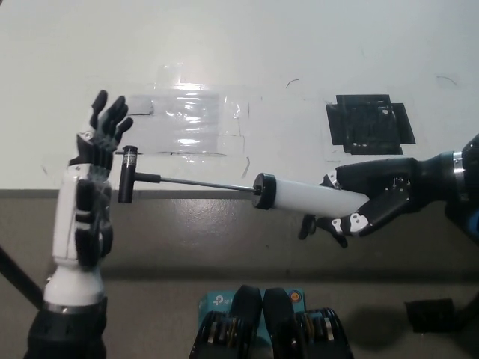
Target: The robot uses right hand to pick up a small white air pumper and uses its left hand to compress it, and then puts it on the desk
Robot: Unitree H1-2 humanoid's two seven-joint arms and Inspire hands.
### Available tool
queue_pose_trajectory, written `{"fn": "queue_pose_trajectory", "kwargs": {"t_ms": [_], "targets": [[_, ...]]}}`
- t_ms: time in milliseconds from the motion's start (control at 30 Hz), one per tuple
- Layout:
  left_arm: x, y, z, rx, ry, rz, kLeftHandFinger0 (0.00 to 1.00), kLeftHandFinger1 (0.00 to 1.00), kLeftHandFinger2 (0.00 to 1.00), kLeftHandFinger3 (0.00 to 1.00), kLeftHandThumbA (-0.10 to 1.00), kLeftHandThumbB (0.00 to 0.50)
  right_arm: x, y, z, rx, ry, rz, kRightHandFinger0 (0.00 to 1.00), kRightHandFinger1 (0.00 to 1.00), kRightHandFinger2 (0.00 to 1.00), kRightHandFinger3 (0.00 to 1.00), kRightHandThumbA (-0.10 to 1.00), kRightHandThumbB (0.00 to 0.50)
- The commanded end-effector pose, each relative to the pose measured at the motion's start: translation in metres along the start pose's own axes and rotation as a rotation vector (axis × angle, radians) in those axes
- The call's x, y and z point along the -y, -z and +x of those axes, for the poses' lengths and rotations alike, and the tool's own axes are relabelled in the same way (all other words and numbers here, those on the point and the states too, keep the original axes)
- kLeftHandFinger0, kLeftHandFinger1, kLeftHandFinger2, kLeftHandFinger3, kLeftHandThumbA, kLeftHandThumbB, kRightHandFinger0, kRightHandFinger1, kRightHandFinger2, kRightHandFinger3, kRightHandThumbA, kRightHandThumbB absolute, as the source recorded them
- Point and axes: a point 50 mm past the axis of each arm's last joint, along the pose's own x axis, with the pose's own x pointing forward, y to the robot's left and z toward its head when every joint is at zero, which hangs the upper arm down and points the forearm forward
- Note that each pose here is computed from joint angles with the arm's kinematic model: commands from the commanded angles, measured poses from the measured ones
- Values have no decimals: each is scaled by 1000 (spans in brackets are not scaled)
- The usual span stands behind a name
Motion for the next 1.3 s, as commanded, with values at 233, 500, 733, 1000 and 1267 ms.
{"fn": "queue_pose_trajectory", "kwargs": {"t_ms": [233, 500, 733, 1000, 1267], "targets": [[1, -3, 8, 84, 4, 45, 1000, 1000, 1000, 1000, 1000, 308, 5, -20, -3, -11, 16, -89, 0, 395, 667, 471, -100, 208], [4, -9, 6, 95, 6, 40, 1000, 1000, 1000, 1000, 1000, 329, 4, -17, 3, -33, 8, -103, 0, 395, 645, 477, -100, 204], [10, -15, 7, 122, 9, 39, 1000, 1000, 1000, 1000, 1000, 335, 4, -15, 8, -52, -4, -101, 0, 335, 611, 457, -100, 202], [20, -14, 6, 96, 38, 26, 1000, 1000, 1000, 1000, 1000, 363, 2, -26, 22, -50, -35, -139, 0, 340, 619, 342, -100, 194], [28, -9, 6, 73, 56, 3, 1000, 1000, 1000, 1000, 1000, 335, -1, -36, 35, -34, -45, -160, 0, 341, 643, 392, -100, 195]]}}
